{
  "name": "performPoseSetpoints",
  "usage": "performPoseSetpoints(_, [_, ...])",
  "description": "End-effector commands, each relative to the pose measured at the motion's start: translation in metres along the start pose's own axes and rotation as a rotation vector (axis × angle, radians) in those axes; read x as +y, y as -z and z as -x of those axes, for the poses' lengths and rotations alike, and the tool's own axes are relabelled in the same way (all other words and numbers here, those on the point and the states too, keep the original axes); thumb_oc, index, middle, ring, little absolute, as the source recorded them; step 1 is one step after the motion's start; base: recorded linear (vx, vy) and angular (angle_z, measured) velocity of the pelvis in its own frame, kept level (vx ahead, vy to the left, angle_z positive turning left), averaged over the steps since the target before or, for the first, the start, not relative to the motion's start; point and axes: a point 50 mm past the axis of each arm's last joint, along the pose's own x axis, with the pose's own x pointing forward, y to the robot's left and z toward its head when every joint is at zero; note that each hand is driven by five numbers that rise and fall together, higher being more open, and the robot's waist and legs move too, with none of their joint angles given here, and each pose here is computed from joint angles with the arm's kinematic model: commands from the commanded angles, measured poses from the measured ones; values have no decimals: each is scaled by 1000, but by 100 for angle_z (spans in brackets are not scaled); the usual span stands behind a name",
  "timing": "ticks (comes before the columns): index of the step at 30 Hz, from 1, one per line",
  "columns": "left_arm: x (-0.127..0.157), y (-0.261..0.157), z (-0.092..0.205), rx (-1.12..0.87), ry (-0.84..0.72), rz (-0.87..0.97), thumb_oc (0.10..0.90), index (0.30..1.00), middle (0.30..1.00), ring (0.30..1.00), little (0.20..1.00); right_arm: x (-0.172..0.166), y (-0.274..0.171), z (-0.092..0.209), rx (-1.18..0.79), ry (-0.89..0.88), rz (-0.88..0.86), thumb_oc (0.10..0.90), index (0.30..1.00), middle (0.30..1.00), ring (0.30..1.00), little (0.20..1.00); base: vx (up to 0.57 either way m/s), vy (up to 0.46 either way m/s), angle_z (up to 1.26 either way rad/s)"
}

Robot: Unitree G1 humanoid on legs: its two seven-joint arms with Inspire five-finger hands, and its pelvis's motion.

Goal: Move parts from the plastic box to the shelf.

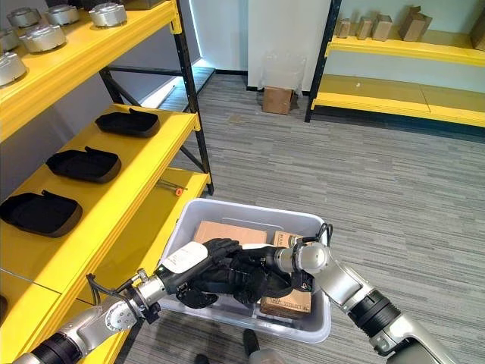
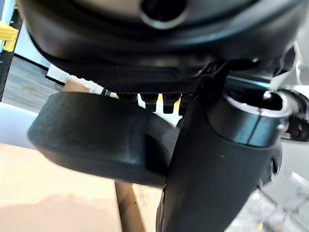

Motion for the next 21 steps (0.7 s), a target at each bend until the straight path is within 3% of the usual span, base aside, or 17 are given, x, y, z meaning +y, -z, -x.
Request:
performPoseSetpoints(1, [45, 4, -18, -36, -188, -136, 900, 1000, 1000, 1000, 1000, -17, -63, -2, -268, -17, 131, 400, 300, 300, 300, 300, 0, 0, 0])
performPoseSetpoints(7, [55, 34, 6, 130, -292, -211, 900, 1000, 1000, 1000, 1000, -16, -60, -3, -251, 1, 127, 400, 300, 300, 300, 300, 0, 5, 0])
performPoseSetpoints(12, [85, 48, 24, 230, -490, -292, 900, 1000, 1000, 1000, 1000, -15, -51, -7, -237, 33, 88, 400, 300, 300, 300, 300, 1, -3, 1])
performPoseSetpoints(21, [75, 42, 19, 163, -403, -278, 900, 1000, 1000, 1000, 1000, -11, -45, -8, -226, 2, 18, 400, 300, 300, 300, 300, -5, -1, 3])
